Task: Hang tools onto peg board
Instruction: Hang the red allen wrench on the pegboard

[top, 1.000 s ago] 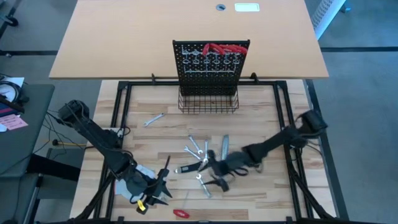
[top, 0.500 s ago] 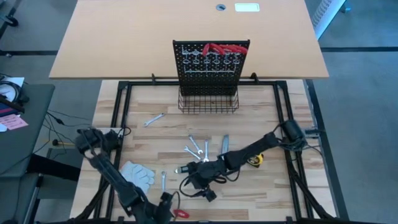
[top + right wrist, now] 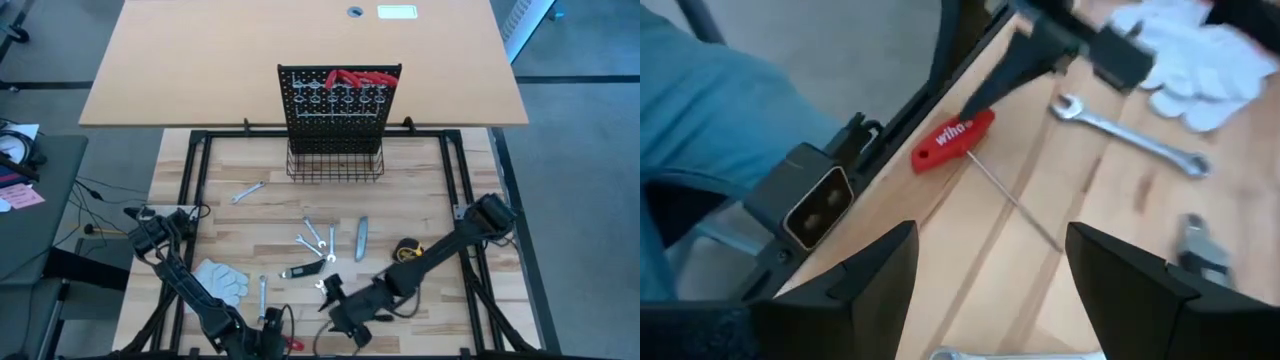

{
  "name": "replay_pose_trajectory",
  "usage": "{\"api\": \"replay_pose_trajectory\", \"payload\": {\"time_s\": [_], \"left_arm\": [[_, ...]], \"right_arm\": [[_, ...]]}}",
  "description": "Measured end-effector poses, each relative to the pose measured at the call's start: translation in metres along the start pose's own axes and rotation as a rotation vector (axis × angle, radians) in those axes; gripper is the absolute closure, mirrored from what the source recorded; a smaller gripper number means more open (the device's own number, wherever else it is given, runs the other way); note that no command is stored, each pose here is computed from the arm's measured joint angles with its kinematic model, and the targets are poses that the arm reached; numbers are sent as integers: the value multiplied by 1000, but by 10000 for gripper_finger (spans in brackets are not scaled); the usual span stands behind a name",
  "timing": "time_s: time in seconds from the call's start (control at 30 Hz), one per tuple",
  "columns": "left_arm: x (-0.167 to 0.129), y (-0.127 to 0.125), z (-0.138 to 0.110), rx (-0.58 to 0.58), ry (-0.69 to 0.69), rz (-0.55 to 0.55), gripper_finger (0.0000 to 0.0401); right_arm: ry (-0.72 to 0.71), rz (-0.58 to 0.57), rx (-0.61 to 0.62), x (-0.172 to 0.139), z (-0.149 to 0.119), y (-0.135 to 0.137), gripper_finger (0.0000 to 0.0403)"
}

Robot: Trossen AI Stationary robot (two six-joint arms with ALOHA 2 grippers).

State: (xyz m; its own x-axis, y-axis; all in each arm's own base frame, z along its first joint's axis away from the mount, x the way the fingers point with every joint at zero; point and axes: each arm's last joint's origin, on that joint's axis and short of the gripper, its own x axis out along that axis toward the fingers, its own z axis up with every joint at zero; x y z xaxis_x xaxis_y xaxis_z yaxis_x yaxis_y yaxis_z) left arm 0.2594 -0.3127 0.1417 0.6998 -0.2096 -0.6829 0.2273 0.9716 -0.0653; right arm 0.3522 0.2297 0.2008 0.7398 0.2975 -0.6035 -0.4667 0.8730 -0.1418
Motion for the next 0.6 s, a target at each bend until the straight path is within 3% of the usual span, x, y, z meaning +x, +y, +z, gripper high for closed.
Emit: {"api": "replay_pose_trajectory", "payload": {"time_s": [0.2,0.33,0.47,0.6], "left_arm": [[4,14,-8,54,50,54,263],[-3,26,-12,132,163,126,263],[-29,41,-16,115,264,279,263],[-67,37,-7,76,166,371,263]], "right_arm": [[51,-70,-48,-19,2,19,138],[50,-107,-29,-25,5,18,138],[52,-116,-21,-19,3,14,138],[1,-90,-47,9,-4,-3,138]]}}
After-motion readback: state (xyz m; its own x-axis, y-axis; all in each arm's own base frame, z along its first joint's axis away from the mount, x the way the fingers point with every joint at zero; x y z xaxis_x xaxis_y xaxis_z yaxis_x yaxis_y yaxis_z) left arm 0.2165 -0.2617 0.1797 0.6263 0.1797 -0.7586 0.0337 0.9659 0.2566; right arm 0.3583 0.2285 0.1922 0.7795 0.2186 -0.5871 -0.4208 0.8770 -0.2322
